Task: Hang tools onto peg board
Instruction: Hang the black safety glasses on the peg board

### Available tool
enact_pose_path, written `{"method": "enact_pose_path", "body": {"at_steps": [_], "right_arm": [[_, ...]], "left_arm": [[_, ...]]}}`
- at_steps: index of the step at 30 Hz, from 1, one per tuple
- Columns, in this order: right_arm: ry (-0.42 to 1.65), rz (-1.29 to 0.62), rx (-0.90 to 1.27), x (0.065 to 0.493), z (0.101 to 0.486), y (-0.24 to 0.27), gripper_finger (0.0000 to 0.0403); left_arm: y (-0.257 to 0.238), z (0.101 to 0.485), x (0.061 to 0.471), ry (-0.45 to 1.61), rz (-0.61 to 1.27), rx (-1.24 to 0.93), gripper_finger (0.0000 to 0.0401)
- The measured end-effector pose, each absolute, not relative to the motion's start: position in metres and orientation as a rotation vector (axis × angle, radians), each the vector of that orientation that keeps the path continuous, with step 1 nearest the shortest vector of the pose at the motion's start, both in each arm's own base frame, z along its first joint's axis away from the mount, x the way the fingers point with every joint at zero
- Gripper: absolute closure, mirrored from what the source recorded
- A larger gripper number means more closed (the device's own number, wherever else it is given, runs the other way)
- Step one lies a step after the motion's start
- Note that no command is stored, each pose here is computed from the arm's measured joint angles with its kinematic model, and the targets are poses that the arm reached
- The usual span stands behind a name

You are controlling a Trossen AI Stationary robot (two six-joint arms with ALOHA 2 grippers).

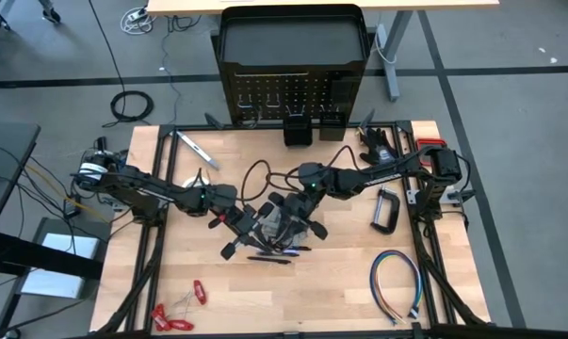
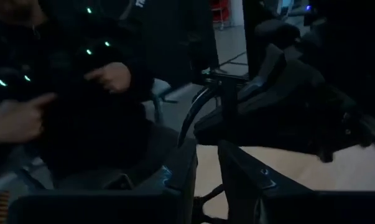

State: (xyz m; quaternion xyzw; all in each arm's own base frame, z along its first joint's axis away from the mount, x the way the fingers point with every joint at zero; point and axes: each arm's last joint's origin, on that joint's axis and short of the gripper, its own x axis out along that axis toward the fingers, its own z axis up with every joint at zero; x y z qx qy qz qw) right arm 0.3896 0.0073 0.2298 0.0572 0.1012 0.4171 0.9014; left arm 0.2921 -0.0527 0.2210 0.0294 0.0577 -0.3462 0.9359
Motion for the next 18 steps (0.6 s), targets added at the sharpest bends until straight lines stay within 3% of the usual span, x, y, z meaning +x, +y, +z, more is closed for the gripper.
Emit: {"method": "enact_pose_path", "body": {"at_steps": [18], "right_arm": [[0.191,0.826,0.077,0.3892,0.2323,0.0056,0.0321]], "left_arm": [[-0.0512,0.2177,0.2921,0.155,-0.682,0.055,0.0398]]}}
